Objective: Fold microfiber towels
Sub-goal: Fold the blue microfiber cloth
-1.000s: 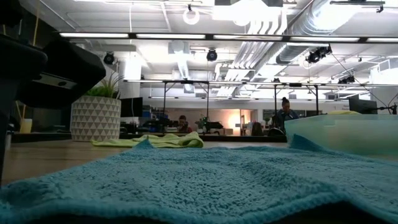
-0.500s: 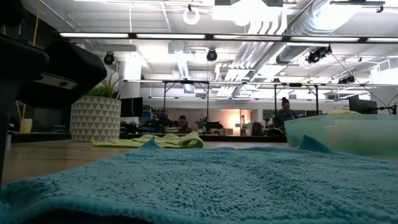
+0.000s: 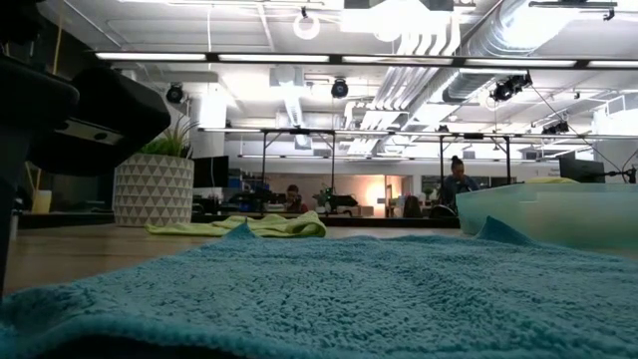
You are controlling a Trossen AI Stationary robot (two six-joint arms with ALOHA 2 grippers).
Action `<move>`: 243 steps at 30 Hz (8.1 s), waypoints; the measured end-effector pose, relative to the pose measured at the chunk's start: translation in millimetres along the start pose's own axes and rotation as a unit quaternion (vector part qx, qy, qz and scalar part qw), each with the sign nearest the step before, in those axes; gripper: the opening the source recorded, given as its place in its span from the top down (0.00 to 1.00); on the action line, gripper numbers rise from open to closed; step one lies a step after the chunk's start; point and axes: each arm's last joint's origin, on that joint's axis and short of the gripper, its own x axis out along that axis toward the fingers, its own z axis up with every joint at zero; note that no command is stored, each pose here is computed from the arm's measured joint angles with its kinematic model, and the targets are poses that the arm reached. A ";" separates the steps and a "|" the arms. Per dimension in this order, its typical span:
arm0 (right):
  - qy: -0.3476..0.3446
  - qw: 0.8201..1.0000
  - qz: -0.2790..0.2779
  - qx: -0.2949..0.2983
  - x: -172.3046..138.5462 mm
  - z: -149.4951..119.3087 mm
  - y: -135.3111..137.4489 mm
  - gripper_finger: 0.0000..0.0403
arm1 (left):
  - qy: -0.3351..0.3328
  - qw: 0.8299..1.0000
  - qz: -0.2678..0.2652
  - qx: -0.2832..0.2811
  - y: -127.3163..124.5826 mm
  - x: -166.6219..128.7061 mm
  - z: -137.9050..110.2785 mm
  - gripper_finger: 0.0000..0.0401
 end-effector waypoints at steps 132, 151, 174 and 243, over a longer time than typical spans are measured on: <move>0.004 0.907 -0.388 0.163 -54.3 42.6 -132.8 0.62 | 0.108 0.912 0.390 -0.059 155.9 -33.4 13.6 0.62; -0.013 0.927 -0.338 0.164 -44.0 -6.0 -113.3 0.61 | -0.070 0.987 0.140 -0.043 146.3 -49.9 19.4 0.66; -0.233 0.947 0.096 0.199 -41.5 -24.1 -131.1 0.61 | -0.240 0.963 -0.017 -0.120 143.2 -77.3 -48.1 0.67; -0.121 0.989 -0.070 0.053 16.8 -13.9 -88.4 0.99 | -0.071 0.988 0.022 -0.134 76.1 -22.4 -59.1 1.00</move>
